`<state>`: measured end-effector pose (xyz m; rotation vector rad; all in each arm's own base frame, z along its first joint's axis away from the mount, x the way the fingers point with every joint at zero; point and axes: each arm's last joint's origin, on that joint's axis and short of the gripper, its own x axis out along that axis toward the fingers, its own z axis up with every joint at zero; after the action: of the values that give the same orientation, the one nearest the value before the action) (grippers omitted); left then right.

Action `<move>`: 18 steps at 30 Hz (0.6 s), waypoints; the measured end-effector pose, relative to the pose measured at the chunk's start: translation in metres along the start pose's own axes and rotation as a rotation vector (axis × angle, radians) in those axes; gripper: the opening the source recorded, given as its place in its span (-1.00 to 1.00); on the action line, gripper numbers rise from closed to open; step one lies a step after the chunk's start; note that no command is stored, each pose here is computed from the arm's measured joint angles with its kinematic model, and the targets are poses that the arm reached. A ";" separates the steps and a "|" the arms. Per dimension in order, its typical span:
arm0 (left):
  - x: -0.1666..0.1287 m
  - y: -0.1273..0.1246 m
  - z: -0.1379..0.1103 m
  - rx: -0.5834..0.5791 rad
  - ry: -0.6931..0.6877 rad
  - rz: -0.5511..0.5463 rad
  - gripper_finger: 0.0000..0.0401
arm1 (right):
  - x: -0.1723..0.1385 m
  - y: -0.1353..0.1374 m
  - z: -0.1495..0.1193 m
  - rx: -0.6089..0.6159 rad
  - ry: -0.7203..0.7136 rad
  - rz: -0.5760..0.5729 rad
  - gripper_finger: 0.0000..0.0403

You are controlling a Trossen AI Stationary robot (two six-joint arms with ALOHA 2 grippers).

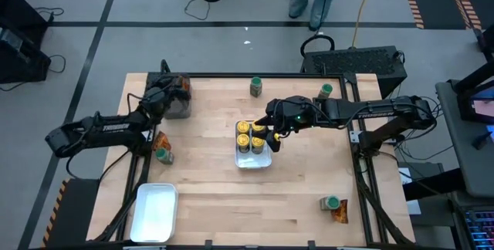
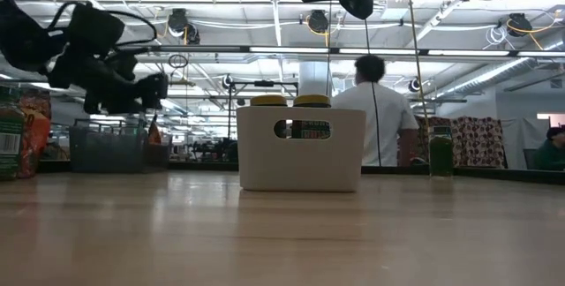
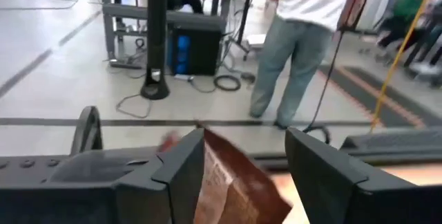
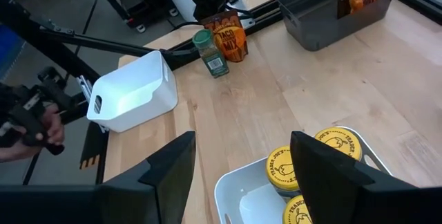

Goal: Sort spices by type
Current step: Put the right brown spice pouch into the black transparent bin

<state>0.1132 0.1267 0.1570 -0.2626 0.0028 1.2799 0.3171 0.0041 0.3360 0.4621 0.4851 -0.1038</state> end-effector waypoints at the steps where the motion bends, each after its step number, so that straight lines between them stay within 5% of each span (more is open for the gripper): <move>1: -0.001 0.000 0.002 -0.018 -0.009 -0.006 0.02 | 0.000 0.000 0.000 -0.001 0.000 0.000 0.08; 12: -0.013 -0.004 0.023 -0.037 0.039 -0.029 0.02 | 0.000 0.000 0.000 -0.021 -0.001 -0.001 0.08; 18: -0.020 -0.017 0.063 -0.031 0.108 -0.191 0.02 | 0.000 -0.001 0.001 -0.040 -0.004 -0.012 0.08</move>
<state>0.1148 0.1159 0.2244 -0.3508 0.0491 1.0759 0.3171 0.0026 0.3359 0.4196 0.4851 -0.1062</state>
